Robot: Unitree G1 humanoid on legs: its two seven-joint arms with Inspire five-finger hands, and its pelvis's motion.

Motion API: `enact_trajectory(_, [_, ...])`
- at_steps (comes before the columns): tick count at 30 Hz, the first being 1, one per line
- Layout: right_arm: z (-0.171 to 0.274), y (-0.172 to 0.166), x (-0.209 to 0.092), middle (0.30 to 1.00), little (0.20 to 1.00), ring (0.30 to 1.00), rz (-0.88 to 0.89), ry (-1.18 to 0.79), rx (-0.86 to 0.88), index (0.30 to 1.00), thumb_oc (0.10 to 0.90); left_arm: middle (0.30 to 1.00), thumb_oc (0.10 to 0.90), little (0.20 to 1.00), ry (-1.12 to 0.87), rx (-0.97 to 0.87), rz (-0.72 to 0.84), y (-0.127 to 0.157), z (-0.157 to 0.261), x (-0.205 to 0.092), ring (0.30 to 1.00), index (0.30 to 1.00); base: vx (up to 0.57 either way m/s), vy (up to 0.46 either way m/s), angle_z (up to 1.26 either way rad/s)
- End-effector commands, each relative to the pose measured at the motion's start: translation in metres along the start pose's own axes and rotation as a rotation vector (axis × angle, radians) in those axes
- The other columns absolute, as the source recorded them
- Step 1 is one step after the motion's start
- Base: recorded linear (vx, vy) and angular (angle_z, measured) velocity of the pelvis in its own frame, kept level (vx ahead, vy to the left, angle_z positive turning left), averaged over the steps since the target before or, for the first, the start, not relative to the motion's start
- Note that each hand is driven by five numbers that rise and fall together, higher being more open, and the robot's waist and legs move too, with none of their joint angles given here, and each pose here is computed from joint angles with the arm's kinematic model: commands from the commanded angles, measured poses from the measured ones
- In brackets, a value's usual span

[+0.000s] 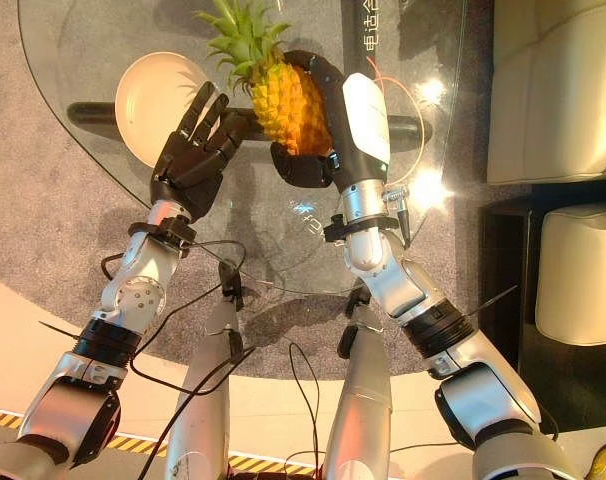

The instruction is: Pick up the fruit to the plate

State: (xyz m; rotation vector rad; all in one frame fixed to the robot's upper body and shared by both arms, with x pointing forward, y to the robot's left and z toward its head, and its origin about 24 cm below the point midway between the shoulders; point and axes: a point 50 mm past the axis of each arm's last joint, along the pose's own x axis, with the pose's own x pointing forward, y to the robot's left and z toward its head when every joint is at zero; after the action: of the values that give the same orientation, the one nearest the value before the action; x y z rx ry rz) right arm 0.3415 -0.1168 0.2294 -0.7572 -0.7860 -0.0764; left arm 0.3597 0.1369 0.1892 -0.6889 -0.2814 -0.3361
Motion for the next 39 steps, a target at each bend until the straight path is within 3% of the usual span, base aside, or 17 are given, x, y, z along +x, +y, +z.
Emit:
enact_trajectory(1, [0.092,-0.035,0.024,0.300,0.200,0.300,-0.116,-0.469,0.075,0.300,0.100,0.900,0.800,0.900,-0.126,-0.070,-0.283,-0.057,0.032,0.009,0.900,0.900,0.00,0.000,0.00])
enact_trajectory(14, [0.096,-0.027,0.020,0.300,0.200,0.300,-0.030,-0.507,0.039,0.300,0.100,0.900,0.800,0.900,-0.171,-0.202,-0.275,-0.056,0.037,0.006,0.900,0.900,0.00,0.000,0.00])
enact_trajectory(39, [0.104,-0.017,0.017,0.300,0.200,0.300,0.082,-0.552,0.029,0.300,0.100,0.900,0.800,0.900,-0.140,-0.189,-0.335,-0.066,0.034,0.006,0.900,0.900,0.00,0.000,0.00])
